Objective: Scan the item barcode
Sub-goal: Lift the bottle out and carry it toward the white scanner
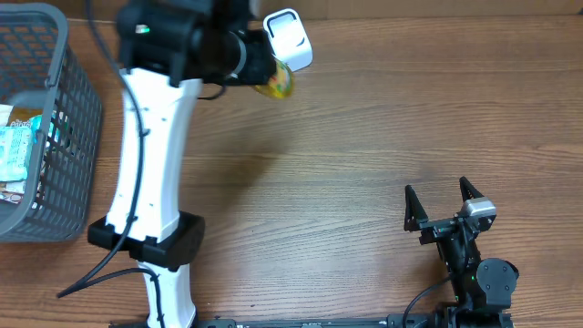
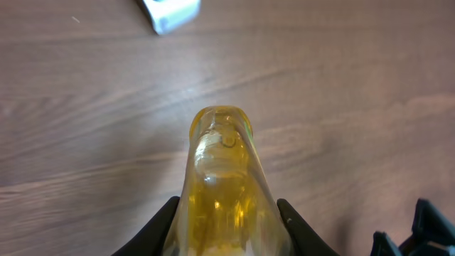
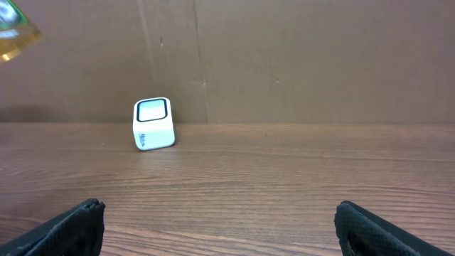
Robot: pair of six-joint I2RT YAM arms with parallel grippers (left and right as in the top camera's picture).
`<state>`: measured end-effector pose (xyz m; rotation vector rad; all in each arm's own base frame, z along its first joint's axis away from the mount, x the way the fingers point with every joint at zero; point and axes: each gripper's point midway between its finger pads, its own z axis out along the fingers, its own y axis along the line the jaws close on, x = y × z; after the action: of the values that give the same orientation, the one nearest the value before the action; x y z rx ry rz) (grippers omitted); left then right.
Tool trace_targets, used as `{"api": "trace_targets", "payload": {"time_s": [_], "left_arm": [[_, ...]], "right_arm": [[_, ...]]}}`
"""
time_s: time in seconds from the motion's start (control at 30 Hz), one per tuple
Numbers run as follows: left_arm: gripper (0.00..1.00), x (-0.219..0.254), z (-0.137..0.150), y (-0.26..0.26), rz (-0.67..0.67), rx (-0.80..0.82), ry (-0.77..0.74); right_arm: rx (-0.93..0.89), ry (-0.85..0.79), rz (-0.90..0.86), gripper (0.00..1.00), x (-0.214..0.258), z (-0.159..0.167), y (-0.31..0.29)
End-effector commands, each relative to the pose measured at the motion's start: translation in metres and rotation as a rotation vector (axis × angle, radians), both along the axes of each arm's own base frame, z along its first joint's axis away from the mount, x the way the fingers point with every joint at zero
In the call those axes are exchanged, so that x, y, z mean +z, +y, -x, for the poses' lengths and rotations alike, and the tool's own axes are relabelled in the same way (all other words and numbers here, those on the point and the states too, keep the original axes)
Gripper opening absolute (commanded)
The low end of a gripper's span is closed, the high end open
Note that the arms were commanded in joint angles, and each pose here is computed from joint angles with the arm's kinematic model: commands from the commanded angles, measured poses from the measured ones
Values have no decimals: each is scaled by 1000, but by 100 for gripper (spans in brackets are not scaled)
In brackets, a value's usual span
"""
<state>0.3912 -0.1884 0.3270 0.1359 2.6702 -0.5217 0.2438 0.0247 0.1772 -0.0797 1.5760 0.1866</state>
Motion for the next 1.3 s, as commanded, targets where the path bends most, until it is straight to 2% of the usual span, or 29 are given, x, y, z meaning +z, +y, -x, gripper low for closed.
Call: {"api": "trace_targets", "payload": {"time_s": [0.0,0.2,0.4,0.53,0.83,1.27], "left_arm": [[4,-8,5,-18,-2,-24,12],[4,-46,3,-45,-24,-40,75],[4,-80,-4,-38,-52,139,159],[4,-99,-6,-36,-79,181,188],[4,-132,-7,-38,-155,224,190],[4,-158,-2,-96,-136,217,160]], "right_arm": [[1,-1,-3,100,-2,0,0],[1,-1,-3,100,-2,0,0],[1,-1,-3,100,-2,0,0],[1,-1,-3,100,-2,0,0],[2,-1,-3,100,-2,0,0],[1,-1,-3,100,-2,0,0]]}}
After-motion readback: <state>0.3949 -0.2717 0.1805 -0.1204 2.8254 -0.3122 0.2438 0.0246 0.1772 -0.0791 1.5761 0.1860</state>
